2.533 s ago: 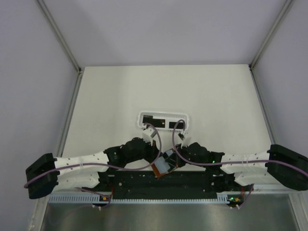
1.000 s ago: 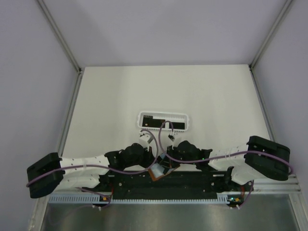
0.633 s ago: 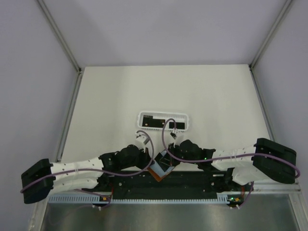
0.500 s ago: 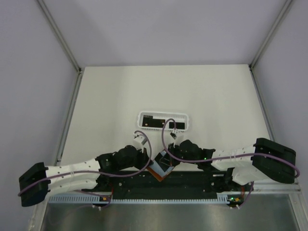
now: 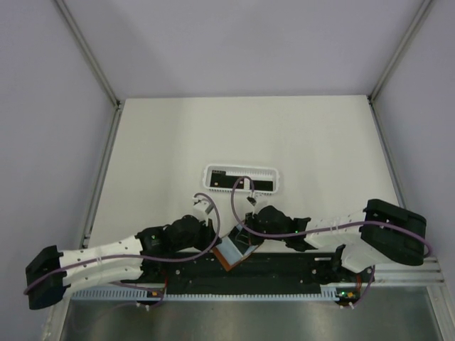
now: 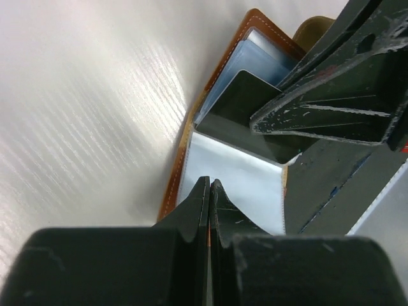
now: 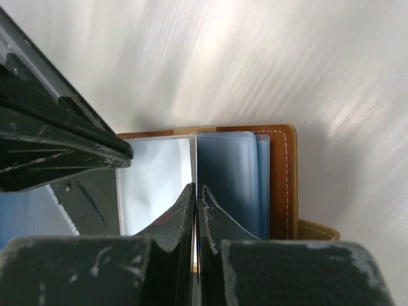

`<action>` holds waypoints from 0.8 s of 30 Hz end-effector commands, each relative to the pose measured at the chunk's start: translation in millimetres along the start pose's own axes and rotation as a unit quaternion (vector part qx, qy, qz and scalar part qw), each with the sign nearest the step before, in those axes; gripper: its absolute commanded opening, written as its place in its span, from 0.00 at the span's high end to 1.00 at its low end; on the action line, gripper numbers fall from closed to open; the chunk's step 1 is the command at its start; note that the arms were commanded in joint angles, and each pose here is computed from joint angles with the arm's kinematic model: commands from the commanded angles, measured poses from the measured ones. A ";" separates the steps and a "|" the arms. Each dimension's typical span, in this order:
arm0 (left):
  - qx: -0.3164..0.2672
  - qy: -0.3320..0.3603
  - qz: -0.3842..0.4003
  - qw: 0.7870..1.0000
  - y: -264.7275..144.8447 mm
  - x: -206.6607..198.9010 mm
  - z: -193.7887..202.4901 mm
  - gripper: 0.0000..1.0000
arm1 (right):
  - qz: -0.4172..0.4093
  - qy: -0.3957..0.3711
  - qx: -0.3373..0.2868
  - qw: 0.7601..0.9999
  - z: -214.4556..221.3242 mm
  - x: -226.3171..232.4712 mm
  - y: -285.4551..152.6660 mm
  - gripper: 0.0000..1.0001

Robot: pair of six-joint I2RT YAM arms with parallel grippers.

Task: Put the credit cards into the card holder
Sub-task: Insert the credit card into the card holder.

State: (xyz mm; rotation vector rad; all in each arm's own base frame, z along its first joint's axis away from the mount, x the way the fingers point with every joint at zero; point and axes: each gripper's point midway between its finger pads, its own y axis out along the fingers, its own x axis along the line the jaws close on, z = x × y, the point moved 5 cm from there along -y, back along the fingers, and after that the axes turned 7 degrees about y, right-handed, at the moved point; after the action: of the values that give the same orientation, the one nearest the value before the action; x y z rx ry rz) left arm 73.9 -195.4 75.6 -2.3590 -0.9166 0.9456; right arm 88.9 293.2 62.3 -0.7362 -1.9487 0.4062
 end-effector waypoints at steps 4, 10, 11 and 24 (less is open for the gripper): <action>-0.055 0.007 0.004 0.998 -17.4 -15.9 -36.3 1.00 | 0.109 -0.020 -0.031 0.993 -11.7 -21.8 -2.7 1.00; -0.065 0.008 0.006 0.998 -19.5 -17.5 -41.0 1.00 | 0.210 -0.010 -0.068 0.975 -19.9 -47.4 -10.5 1.00; -0.065 0.008 0.006 0.998 -19.0 -17.7 -41.2 1.00 | 0.221 -0.008 -0.074 0.973 -20.7 -50.1 -11.6 1.00; -0.111 0.030 0.027 0.993 2.2 -35.1 -67.8 1.00 | 0.279 0.044 -0.107 0.953 -23.1 -63.3 -11.0 1.00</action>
State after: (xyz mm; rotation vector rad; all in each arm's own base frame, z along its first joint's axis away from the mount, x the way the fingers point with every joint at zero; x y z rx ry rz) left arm 87.2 -202.3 95.0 -2.3944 -0.9746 0.8653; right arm 135.1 272.0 65.3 -1.2915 -1.7679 0.3277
